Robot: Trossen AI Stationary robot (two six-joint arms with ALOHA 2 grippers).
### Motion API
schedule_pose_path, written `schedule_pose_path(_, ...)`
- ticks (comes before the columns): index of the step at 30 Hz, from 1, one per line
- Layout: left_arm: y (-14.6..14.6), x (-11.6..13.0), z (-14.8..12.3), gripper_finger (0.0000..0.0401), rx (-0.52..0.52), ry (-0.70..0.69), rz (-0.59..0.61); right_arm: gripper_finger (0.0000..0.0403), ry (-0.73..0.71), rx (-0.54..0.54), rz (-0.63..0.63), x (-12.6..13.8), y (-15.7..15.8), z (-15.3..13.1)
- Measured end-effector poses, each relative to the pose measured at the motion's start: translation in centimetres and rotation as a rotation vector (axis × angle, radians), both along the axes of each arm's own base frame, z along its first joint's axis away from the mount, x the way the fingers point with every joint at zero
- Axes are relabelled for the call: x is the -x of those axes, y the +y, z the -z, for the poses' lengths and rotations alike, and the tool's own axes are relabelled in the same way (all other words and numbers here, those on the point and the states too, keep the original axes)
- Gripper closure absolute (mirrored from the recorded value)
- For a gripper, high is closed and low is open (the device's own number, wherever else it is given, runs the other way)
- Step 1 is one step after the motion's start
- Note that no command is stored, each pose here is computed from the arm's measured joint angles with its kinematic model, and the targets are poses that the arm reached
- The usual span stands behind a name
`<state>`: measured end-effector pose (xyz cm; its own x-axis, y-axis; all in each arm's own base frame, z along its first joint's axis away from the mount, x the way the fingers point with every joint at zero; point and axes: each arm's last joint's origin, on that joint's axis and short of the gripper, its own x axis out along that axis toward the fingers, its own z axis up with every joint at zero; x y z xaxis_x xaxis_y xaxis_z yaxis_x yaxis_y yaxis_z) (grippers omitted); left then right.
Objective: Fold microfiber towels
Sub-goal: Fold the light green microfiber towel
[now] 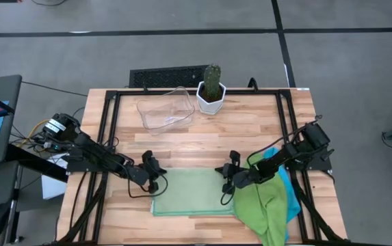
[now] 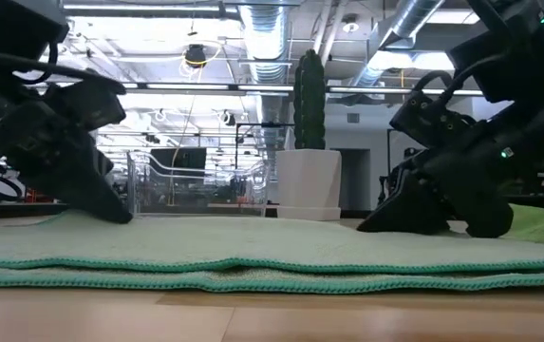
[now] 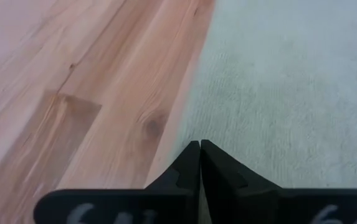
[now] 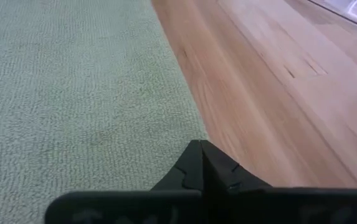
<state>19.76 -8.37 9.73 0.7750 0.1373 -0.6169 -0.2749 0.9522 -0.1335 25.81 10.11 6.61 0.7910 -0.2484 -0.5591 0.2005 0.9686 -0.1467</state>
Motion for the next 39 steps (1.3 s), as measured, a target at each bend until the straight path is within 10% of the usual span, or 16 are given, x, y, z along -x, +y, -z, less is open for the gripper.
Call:
schedule_pose_path(16,0.2,0.4,0.3,0.0401,0.012,0.008,-0.024,0.0394,-0.313,0.033,-0.099,-1.6,0.0,-5.2)
schedule_pose_path(39,0.3,0.5,0.4,0.0401,0.004,0.013,-0.042,0.0391,-0.244,-0.100,-0.071,-3.1,-1.9,2.3)
